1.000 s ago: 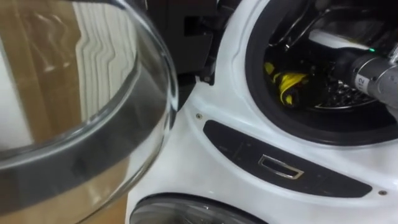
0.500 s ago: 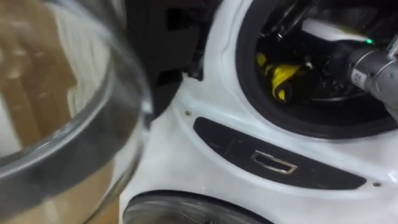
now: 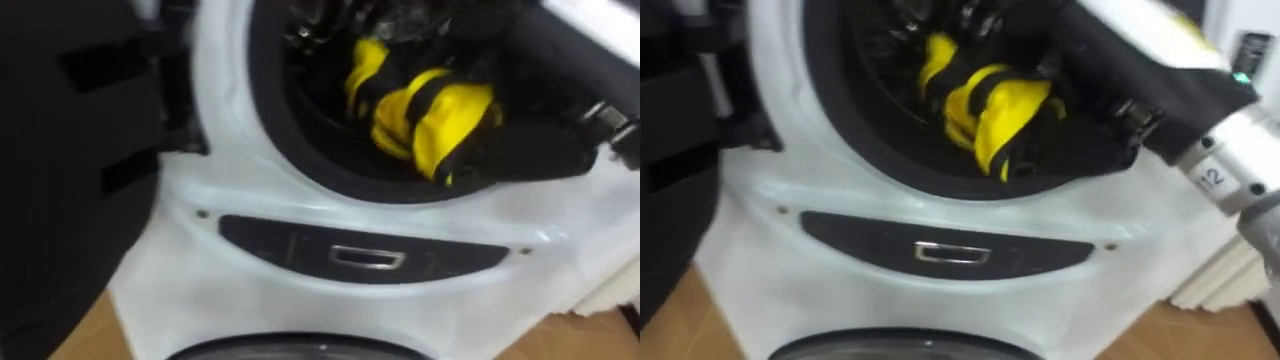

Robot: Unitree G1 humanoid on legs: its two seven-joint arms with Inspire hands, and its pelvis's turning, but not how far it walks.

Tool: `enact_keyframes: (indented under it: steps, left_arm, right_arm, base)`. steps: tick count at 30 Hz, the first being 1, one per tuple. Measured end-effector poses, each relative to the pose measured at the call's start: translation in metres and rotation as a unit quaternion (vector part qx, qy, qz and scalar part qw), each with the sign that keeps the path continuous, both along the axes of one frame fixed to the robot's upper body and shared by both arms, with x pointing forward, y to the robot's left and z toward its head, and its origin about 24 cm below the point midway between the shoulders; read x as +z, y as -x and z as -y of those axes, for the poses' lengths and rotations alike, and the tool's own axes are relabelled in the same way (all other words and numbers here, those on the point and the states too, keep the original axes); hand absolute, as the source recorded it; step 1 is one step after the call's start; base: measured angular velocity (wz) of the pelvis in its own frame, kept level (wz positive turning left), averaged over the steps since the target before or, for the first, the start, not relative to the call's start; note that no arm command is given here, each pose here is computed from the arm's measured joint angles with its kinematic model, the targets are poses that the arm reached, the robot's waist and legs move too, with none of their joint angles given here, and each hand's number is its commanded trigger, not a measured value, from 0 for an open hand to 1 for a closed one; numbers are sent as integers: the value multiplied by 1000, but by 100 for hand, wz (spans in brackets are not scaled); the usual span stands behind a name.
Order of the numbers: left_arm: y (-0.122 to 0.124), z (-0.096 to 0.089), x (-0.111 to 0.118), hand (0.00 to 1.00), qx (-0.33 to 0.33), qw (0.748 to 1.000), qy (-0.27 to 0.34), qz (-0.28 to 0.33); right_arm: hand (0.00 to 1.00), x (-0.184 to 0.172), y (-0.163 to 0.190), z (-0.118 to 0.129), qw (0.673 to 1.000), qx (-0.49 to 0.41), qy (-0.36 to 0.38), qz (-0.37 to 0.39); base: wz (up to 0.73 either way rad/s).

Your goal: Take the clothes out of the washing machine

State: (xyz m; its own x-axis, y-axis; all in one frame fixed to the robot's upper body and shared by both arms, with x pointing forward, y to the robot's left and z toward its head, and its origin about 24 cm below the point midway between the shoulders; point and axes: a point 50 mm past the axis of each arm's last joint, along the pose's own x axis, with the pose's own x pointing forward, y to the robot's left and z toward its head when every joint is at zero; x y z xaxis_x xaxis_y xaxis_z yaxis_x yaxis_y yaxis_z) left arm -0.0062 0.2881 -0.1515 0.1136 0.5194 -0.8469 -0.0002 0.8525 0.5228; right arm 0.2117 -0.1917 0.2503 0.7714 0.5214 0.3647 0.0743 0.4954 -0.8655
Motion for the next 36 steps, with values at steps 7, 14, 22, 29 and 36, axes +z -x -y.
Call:
enact_keyframes:
  steps: [7, 14, 22, 29, 36]
  left_arm:
    - [14, 8, -2, 0, 16, 1000, 8, -2]
    - [20, 4, 0, 0, 37, 999, -5, -3]
    - [11, -2, 2, 0, 30, 999, -12, 8]
    - [-24, -7, 4, 0, 0, 999, -14, 46]
    - [-57, 3, 4, 0, -74, 995, -4, 60]
  right_arm:
    - [100, -9, 23, 52, 985, -112, -119, 56]
    - [100, -31, 36, 81, 959, -195, -193, 66]
    - [100, -60, 52, 146, 878, -394, -261, 79]
    - [100, -87, 50, 161, 838, -447, -309, 45]
    - [100, -145, 43, 155, 807, -460, -363, -74]
  base:
    - [-3]
    - [-25]
    - [-49]
    - [-67]
    - [-20]
